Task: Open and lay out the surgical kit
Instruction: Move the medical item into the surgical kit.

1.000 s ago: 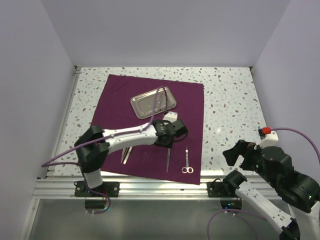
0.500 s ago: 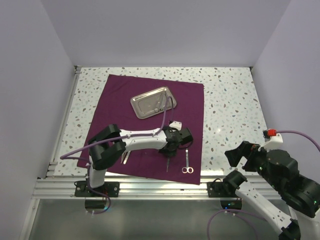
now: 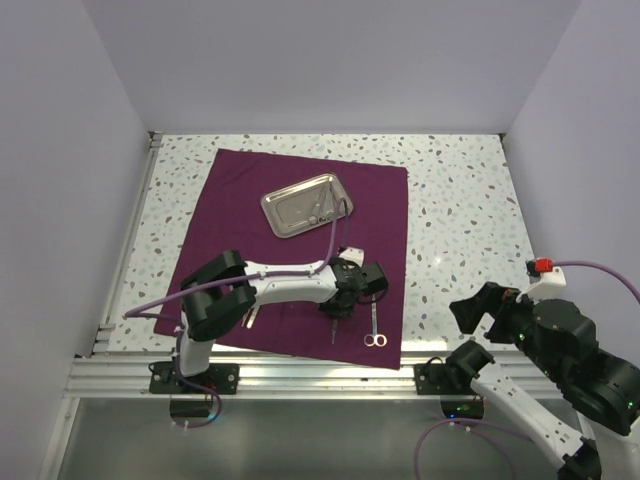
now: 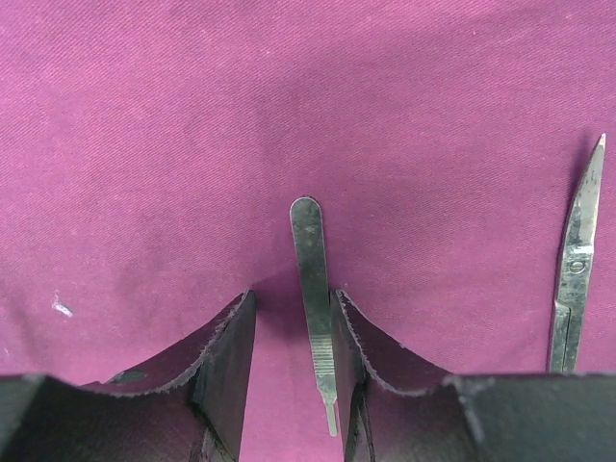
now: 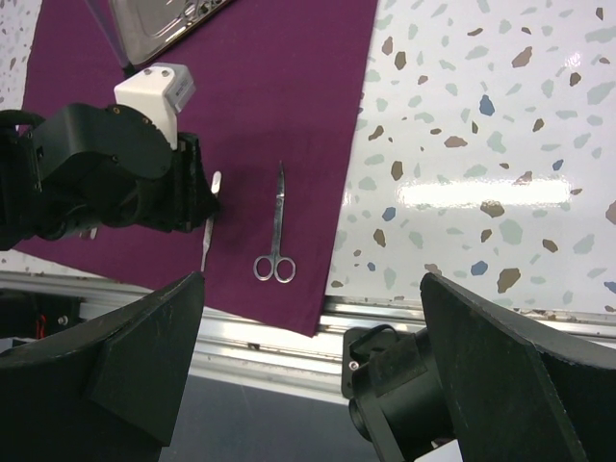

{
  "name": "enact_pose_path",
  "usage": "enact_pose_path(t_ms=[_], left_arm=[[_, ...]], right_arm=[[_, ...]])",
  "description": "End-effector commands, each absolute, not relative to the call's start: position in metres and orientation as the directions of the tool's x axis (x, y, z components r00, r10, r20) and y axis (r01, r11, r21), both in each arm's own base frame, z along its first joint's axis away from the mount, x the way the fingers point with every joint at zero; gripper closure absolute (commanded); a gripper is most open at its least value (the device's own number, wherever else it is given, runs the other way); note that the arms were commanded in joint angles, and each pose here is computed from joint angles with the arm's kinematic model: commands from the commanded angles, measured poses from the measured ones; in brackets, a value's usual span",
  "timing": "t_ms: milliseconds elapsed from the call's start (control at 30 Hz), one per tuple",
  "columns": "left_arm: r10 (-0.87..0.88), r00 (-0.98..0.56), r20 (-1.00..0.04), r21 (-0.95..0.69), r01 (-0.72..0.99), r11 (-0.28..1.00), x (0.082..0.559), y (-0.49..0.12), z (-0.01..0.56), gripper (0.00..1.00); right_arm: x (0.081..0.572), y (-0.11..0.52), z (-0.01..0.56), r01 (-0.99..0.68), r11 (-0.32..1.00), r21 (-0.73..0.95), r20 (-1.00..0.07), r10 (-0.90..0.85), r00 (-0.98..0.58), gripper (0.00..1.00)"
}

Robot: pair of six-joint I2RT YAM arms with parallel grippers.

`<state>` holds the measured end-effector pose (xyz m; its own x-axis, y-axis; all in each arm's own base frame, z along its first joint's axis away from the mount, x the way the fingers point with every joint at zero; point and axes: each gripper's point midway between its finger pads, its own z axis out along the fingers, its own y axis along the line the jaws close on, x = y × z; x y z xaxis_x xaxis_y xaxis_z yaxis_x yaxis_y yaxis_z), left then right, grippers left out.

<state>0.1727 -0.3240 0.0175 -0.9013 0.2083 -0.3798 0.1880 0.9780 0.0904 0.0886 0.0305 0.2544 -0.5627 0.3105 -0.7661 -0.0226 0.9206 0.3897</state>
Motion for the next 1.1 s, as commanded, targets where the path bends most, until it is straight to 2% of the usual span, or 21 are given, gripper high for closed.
enact_pose_path(t_ms=[0,533,767,867,1067], left_arm=[[0.193,-0.907,-0.374,0.162,0.141,0.977,0.173,-0.299,0.013,0.60],[0.100,-0.900,-0.424,0.185,0.022,0.982,0.194,-0.221,0.041,0.60],[0.140,-0.891,-0.432,0.129,0.093,0.987,0.200,-0.241,0.046,0.63],[0.136,-0.871,-0.472,0.087,0.108,0.990,0.212,-0.258,0.068,0.64],[0.177,-0.791,-0.586,0.073,0.166,0.983,0.283,-0.281,0.139,0.56]], right_arm=[[0.067,0.009,0.225,0.041,0.959,0.280,-0.718,0.237,-0.654,0.02],[0.072,0.012,0.222,0.048,0.958,0.283,-0.715,0.244,-0.655,0.02],[0.078,0.019,0.222,0.047,0.955,0.291,-0.710,0.249,-0.659,0.02],[0.080,0.021,0.219,0.056,0.955,0.290,-0.702,0.252,-0.666,0.02],[0.092,0.036,0.200,0.061,0.956,0.286,-0.670,0.245,-0.701,0.02]])
